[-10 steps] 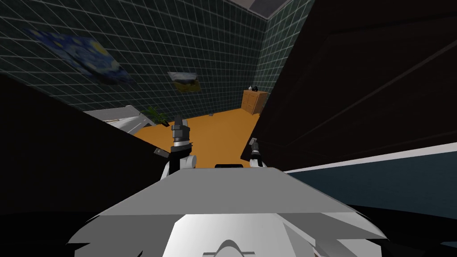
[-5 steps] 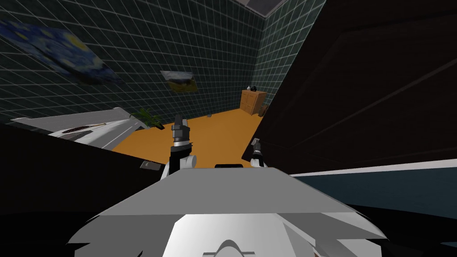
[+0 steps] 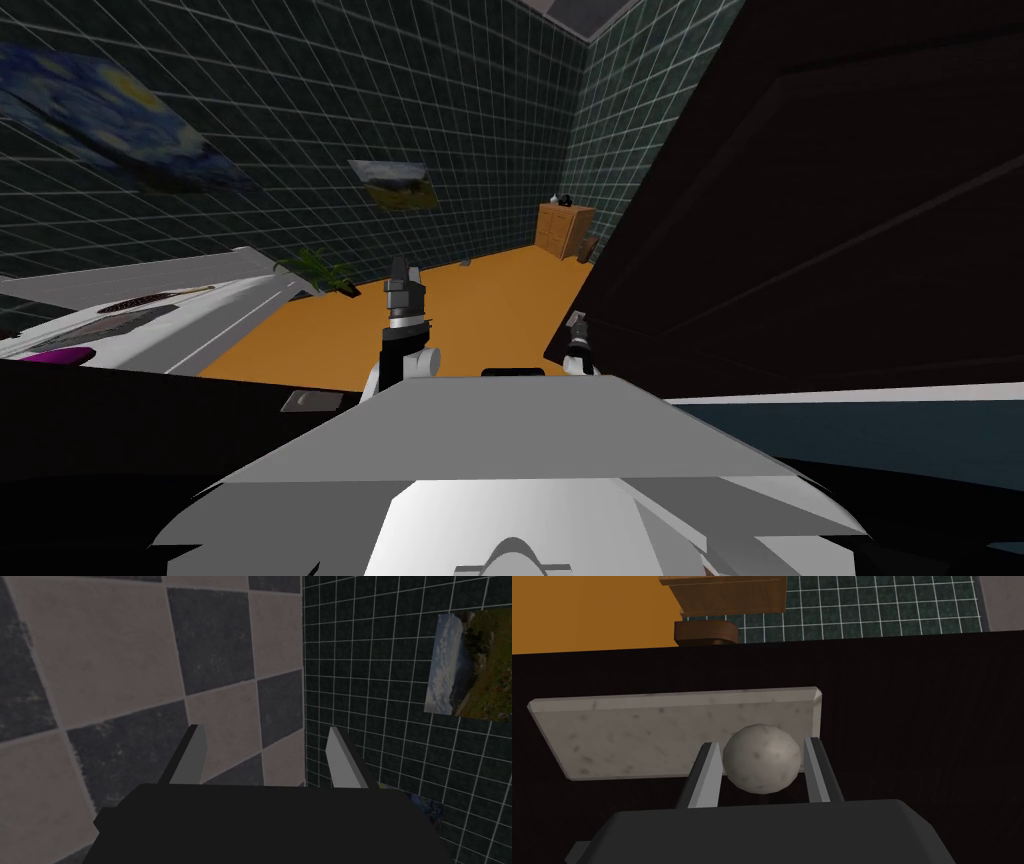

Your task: Push the door open

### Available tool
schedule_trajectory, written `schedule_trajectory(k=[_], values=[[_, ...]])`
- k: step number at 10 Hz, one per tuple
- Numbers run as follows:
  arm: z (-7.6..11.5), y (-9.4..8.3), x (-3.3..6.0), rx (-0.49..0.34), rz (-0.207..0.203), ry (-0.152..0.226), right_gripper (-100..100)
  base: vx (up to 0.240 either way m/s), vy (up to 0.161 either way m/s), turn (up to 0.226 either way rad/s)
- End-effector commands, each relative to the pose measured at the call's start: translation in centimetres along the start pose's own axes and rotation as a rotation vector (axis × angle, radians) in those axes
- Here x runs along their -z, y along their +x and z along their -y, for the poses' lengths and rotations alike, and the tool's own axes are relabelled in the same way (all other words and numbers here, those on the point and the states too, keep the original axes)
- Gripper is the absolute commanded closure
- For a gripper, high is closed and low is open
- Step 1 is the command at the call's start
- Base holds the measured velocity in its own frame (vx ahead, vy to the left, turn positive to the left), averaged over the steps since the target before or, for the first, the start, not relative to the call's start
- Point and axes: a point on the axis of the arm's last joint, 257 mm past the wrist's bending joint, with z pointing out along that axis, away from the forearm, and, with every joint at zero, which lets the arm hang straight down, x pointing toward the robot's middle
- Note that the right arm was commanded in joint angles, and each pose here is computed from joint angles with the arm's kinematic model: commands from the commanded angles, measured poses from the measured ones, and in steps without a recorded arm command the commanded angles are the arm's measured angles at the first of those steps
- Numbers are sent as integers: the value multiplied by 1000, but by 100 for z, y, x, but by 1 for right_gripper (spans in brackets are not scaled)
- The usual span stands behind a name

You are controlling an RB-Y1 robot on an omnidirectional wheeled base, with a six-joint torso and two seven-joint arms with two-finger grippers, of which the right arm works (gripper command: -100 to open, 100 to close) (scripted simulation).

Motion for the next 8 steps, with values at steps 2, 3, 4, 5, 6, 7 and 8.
schedule_trajectory(k=[2,3,4,5,6,7,8], values=[[-51,-202,-40,5,42,-13,100,204,24,-48],[-56,-274,-42,5,58,-14,100,229,8,-60],[-61,-383,-42,5,83,-14,100,234,20,-59],[-63,-452,-39,4,100,-15,100,244,7,-59],[-63,-452,-39,4,100,-15,100,167,-19,-37],[-64,-576,-30,2,131,-15,100,187,-19,-44],[-63,-628,-24,0,145,-14,100,233,6,-60]])
